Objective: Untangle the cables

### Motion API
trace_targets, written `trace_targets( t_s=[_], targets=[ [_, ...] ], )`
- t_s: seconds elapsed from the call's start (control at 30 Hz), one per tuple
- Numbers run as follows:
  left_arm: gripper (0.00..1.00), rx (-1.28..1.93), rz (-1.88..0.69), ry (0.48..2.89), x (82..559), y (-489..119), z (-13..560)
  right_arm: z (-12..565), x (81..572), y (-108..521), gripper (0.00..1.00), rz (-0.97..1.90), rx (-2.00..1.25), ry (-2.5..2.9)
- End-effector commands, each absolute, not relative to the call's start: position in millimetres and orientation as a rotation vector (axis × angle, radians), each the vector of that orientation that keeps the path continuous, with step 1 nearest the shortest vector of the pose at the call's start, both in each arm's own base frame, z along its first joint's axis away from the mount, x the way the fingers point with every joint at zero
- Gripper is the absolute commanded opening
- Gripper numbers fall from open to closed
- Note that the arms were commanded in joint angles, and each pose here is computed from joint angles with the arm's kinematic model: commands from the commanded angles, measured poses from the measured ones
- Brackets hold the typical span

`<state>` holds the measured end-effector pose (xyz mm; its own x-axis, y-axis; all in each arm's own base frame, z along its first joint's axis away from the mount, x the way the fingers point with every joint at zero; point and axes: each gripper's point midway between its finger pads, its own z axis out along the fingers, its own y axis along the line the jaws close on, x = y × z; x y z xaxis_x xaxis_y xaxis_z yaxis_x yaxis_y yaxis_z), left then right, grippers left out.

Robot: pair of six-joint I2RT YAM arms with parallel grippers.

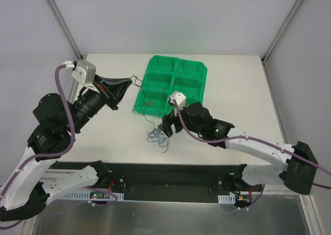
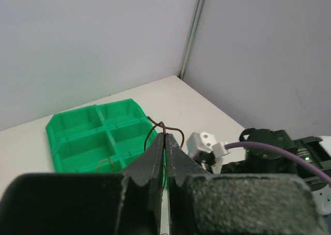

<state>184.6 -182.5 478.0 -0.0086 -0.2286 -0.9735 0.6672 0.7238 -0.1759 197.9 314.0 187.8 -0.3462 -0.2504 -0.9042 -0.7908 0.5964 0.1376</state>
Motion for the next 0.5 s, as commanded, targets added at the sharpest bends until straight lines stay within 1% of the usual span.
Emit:
trace_targets(
  t_s=[0.0, 0.07, 0.13, 0.17, 0.23, 0.3, 0.33, 0.43, 0.47],
  targets=[
    [0.0, 0.361, -0.832, 1.304, 166, -176, 521, 256, 219, 380, 0.82, 0.845, -0.758, 1.678],
    [0.0, 0.365, -0.843, 1.286, 163, -175, 528, 261, 219, 400, 0.79, 0.917, -0.719, 1.645],
    [0.0, 0.369, -0.855, 1.267, 159, -174, 537, 249, 225, 410, 0.76, 0.932, -0.672, 1.646],
    [0.0, 0.369, -0.861, 1.258, 157, -173, 541, 239, 230, 412, 0.71, 0.917, -0.635, 1.671],
    [0.0, 0.374, -0.88, 1.228, 152, -172, 554, 219, 243, 407, 0.62, 0.846, -0.581, 1.708],
    [0.0, 0.38, -0.9, 1.185, 145, -169, 572, 189, 252, 398, 0.48, 0.799, -0.497, 1.763],
    [0.0, 0.381, -0.9, 1.167, 143, -168, 580, 177, 256, 396, 0.41, 0.777, -0.483, 1.77],
    [0.0, 0.384, -0.92, 1.085, 129, -159, 613, 139, 264, 394, 0.22, 0.732, -0.478, 1.823],
    [0.0, 0.367, -0.916, 1.063, 127, -153, 623, 129, 264, 393, 0.19, 0.722, -0.485, 1.847]
  ],
)
